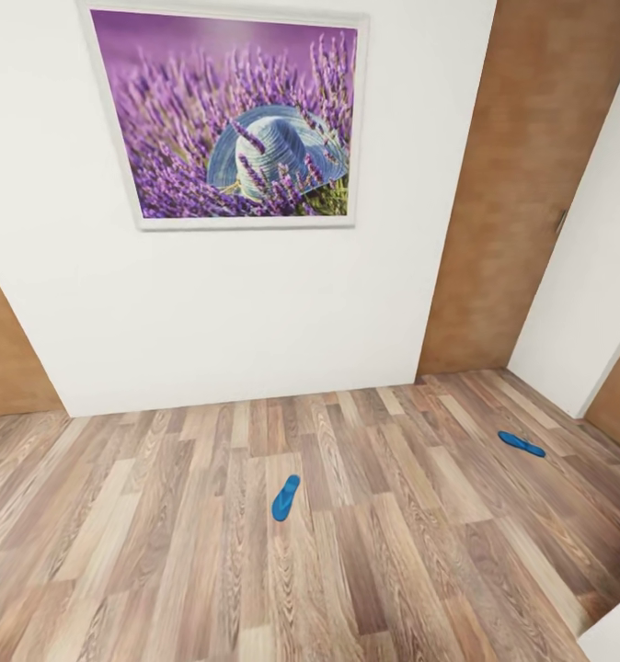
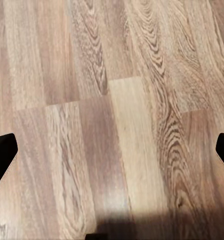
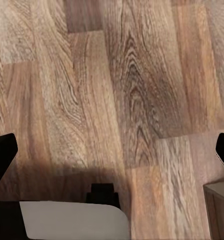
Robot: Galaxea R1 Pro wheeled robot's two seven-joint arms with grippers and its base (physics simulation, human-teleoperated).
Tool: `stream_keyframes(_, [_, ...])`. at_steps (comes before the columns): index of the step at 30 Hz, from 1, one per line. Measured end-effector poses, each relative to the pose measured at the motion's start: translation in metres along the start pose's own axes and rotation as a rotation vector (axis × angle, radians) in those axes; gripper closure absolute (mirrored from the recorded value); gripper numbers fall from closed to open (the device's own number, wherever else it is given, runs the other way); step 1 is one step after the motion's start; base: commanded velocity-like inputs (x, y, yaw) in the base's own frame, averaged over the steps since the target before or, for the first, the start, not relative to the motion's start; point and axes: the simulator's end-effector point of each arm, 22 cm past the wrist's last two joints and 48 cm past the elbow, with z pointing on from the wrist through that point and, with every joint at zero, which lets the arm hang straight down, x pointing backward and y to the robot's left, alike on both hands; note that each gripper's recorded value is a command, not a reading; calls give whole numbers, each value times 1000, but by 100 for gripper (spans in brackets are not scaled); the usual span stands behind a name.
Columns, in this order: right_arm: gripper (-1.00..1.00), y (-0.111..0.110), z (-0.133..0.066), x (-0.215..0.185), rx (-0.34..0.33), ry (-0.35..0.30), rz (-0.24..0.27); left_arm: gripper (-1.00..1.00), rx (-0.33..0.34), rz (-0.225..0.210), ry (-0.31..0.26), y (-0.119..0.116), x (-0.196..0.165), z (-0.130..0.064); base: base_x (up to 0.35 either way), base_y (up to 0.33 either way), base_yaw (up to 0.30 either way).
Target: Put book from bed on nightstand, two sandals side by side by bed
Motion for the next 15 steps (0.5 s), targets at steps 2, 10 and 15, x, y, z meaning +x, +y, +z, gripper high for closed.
stream_keyframes(2, [-100, 0, 0, 0, 0, 0, 0, -100, 0, 0, 0, 0, 0, 0, 331, 0, 0])
stream_keyframes(10, [-100, 0, 0, 0, 0, 0, 0, -100, 0, 0, -1, 0, 0, 0, 315, 0, 0])
stream_keyframes(15, [-100, 0, 0, 0, 0, 0, 0, -100, 0, 0, 0, 0, 0, 0, 292, 0, 0])
